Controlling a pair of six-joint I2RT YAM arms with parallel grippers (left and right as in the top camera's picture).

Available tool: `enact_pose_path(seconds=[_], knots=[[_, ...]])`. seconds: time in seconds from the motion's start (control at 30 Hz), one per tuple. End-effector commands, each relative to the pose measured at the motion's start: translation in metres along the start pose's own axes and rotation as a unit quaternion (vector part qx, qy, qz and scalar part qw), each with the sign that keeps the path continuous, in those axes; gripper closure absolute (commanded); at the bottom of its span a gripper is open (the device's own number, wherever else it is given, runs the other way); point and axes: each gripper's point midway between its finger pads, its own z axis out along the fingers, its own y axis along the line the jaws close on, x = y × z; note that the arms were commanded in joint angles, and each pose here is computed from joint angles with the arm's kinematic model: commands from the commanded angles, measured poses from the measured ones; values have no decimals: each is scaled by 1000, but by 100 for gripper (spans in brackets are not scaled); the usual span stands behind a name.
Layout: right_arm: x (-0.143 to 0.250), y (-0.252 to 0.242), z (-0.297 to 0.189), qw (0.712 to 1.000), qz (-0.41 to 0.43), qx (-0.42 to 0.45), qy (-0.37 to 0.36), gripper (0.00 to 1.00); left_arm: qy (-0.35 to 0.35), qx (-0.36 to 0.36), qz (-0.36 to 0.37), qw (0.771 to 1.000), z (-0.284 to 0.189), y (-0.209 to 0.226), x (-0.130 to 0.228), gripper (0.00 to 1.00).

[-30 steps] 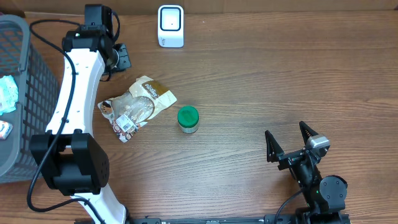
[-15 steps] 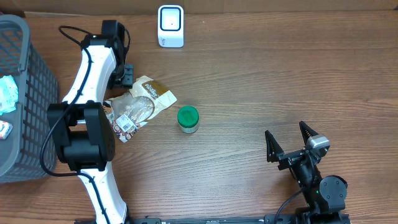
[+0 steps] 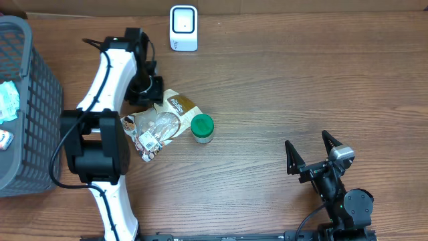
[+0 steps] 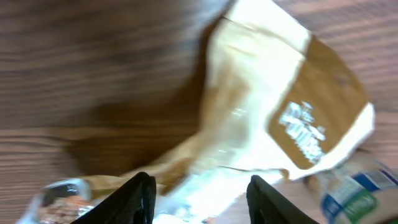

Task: Scan the item barcode
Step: 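Release the Pantree bag and raise the left gripper away, then reach into the basket and grasp the orange snack box with left gripper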

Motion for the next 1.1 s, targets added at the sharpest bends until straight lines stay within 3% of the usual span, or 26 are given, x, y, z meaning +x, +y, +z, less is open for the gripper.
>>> enact_pose_path(seconds=[0.0, 0.17, 0.37, 0.57, 0.67, 0.73, 0.77, 0.87, 0.97, 1.07], knots=[[2, -1, 0, 1000, 1, 1, -2, 0, 4, 18, -8, 1000, 0, -11, 0, 50], [2, -1, 0, 1000, 1, 1, -2, 0, -33, 5, -28, 999, -32, 0, -10, 50], [2, -1, 0, 1000, 1, 1, -2, 0, -192, 13, -46, 980, -160, 10, -31, 43], [2, -1, 0, 1000, 1, 1, -2, 0, -363, -33, -151, 919, -293, 78, -5, 29], [2, -1, 0, 1000, 1, 1, -2, 0, -407, -66, -246, 877, -332, 145, 32, 23], [2, -1, 0, 1000, 1, 1, -2, 0, -411, -80, -311, 853, -338, 186, 52, 23], [2, -1, 0, 1000, 1, 1, -2, 0, -411, -90, -397, 816, -339, 227, 71, 22], [2, -1, 0, 1000, 1, 1, -2, 0, -409, -97, -470, 776, -334, 273, 88, 21], [2, -1, 0, 1000, 1, 1, -2, 0, -393, -114, -496, 766, -318, 303, 93, 21], [2, -1, 0, 1000, 1, 1, -2, 0, -350, -148, -510, 772, -287, 328, 98, 20]])
